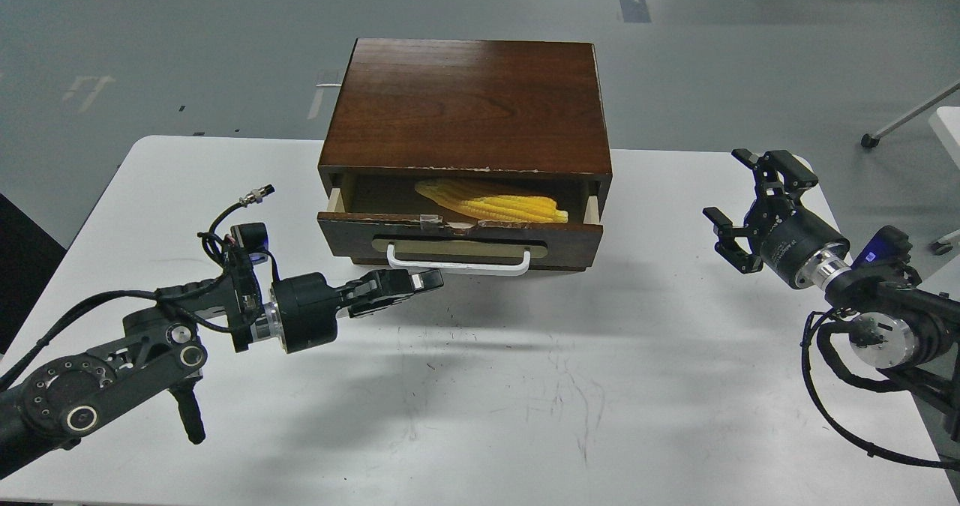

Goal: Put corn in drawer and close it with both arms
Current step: 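Push the drawer front with the left gripper into the box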

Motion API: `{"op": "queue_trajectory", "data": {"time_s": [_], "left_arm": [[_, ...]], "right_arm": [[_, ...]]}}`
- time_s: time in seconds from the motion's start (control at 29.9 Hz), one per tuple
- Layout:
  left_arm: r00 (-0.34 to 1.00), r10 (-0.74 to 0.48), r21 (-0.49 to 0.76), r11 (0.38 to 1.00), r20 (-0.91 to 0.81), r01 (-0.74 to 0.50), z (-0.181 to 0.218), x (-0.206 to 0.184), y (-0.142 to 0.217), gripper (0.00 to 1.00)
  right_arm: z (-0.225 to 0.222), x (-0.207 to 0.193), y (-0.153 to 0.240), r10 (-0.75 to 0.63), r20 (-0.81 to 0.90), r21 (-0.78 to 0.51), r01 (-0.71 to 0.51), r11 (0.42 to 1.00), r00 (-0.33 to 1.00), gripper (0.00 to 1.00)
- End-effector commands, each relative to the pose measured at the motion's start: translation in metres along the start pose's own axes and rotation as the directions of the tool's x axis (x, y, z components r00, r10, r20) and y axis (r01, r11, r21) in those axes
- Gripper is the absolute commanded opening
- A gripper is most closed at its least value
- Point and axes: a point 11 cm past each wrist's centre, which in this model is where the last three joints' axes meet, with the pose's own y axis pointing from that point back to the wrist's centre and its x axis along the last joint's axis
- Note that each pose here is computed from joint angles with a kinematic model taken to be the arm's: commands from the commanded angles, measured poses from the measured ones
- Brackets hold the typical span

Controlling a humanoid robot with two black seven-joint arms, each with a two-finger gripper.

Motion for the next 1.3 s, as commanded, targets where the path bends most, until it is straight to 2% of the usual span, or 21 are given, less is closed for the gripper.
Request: {"op": "queue_trajectory", "data": {"time_s": [0.0, 1.27], "left_arm": [[1.000, 0.017, 0.001, 1.000, -0.008, -0.017, -0.001, 0.005, 0.000, 0.00], [0.996, 0.091, 0.047, 0.995, 0.000, -0.091, -0.013, 0.044, -0.008, 0.00]], "right_arm": [[0.001, 0.000, 0.000, 0.001, 0.001, -0.001, -0.001, 1.000, 1.000, 0.96], [0.010, 0.003, 0.006, 0.015, 0.012, -0.016, -0.015, 1.000, 1.000, 0.96]]}}
